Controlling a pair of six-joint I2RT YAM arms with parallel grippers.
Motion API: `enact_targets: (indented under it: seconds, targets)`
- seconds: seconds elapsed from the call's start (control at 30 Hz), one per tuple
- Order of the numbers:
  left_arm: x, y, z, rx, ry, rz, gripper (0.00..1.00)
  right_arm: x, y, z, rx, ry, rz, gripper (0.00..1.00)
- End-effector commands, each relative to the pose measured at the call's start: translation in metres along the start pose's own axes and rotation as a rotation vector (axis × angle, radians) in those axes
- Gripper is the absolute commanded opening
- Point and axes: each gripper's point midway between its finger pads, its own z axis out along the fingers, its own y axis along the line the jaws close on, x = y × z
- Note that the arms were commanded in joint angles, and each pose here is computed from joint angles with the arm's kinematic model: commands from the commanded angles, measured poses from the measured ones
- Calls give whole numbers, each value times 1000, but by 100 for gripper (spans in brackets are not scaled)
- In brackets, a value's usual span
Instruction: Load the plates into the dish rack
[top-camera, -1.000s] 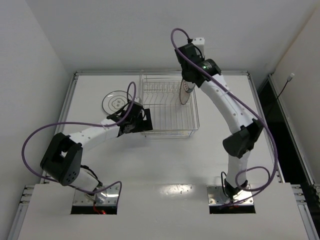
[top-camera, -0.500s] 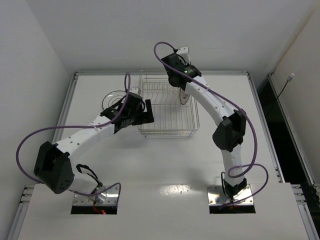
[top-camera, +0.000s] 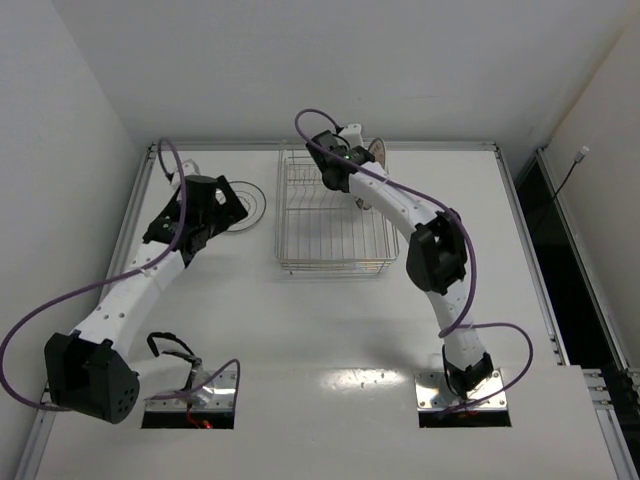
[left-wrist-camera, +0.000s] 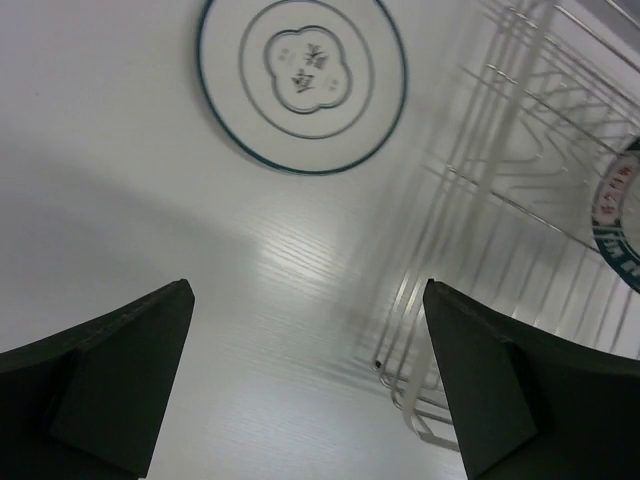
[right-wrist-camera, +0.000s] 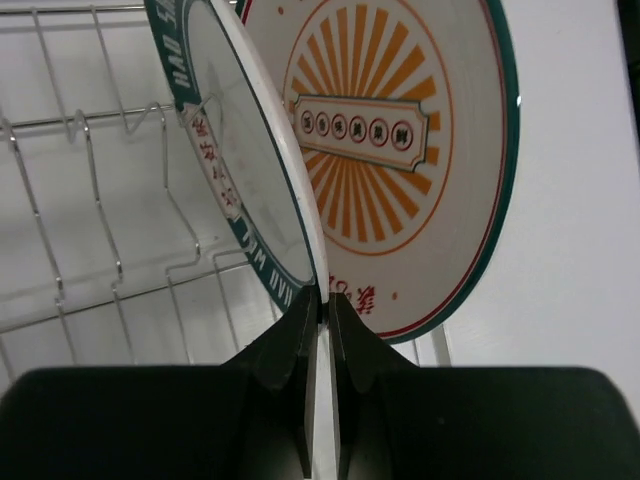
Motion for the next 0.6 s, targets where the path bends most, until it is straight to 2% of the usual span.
enact_targets:
  seconds: [0.0, 0.17, 0.23, 0.43, 0.57]
  targets:
    - [-2, 16, 18, -7, 30, -71, 99, -1, 9, -7, -108, 39, 202, 5]
    - [-6, 30, 50, -25, 77, -152, 99, -8, 16, -21, -163, 11, 193, 26]
    - [7, 38, 63, -22, 119, -167, 99, -15, 11, -33, -170, -12, 181, 33]
    - [1, 57, 95, -1, 96, -156, 99, -45, -20, -55, -158, -88, 195, 43]
    - [19, 65, 113, 44, 136, -167, 99, -77, -50, -82, -147, -172, 246, 48]
